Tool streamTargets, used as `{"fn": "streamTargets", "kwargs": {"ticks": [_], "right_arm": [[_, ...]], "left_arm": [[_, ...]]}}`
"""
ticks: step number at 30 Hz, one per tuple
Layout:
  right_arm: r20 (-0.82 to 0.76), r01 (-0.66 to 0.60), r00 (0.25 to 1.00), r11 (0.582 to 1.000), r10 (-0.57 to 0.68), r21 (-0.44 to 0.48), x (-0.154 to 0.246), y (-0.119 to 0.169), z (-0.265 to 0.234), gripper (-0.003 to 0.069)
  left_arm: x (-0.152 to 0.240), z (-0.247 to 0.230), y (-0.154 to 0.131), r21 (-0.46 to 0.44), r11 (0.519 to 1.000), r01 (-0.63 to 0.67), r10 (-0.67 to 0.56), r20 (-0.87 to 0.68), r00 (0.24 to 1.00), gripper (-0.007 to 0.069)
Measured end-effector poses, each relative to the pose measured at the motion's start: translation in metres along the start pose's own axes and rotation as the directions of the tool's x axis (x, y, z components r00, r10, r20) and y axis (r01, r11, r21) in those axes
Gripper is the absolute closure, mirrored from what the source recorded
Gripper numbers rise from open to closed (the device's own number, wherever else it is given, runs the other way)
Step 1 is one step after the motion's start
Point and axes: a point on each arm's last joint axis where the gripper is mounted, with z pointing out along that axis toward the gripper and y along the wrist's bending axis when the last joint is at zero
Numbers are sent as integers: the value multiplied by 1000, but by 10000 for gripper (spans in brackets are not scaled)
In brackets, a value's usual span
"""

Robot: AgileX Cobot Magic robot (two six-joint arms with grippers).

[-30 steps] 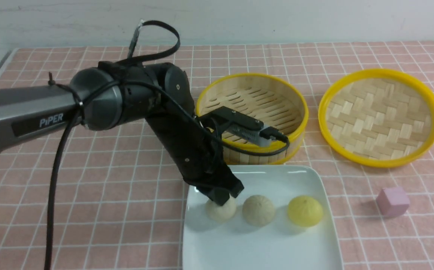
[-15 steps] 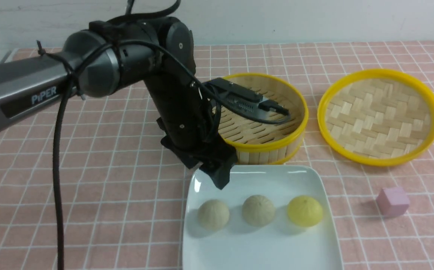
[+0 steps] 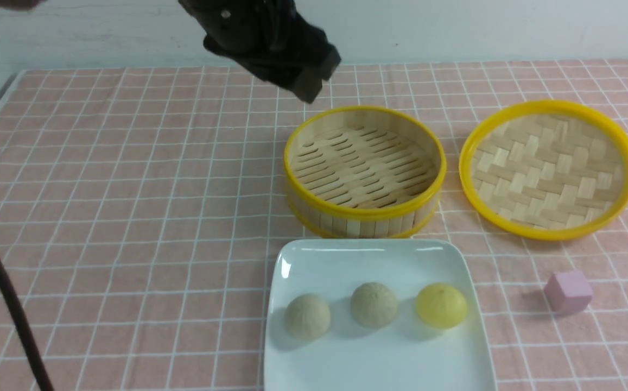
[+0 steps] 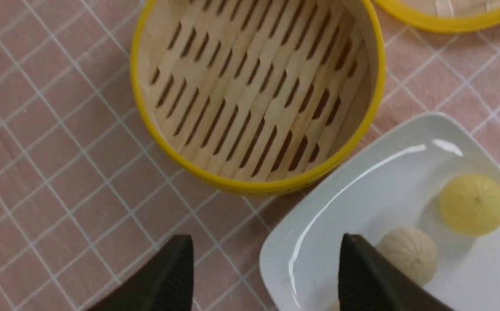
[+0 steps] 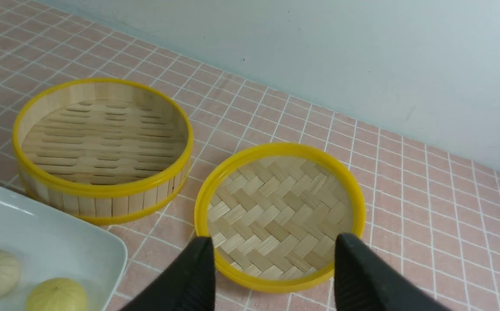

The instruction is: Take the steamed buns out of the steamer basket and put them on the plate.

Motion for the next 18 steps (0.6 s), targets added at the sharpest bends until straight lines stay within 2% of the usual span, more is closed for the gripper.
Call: {"fn": "streamTargets", "kwargs": {"ticks": [4,7,13,14,15,18], "right_arm": [[22,-32,999,999,32,12,0,-2,-6,312],[147,-62,987,998,58,22,-4,-6,-31,354],[358,-97,931,994,76,42,3,-14,-93,375],[368,-89,927,996,79,9,8,-15,-100,375],[363,-105,928,994,82,44,9,-15,-101,375],[331,-136,936,990,120,25,30,-14,-119,375]], "left_arm": [[-4,-17,0,-7,1000,17,-16,48,999,236],[-5,-20,0,-8,1000,16,-16,55,998,295],[-6,-20,0,-10,1000,16,-15,68,998,368],[-7,-20,0,-10,1000,16,-15,73,997,374],[-7,-20,0,-11,1000,16,-15,75,997,375],[-9,-20,1,-14,1000,16,-15,96,995,379]]}}
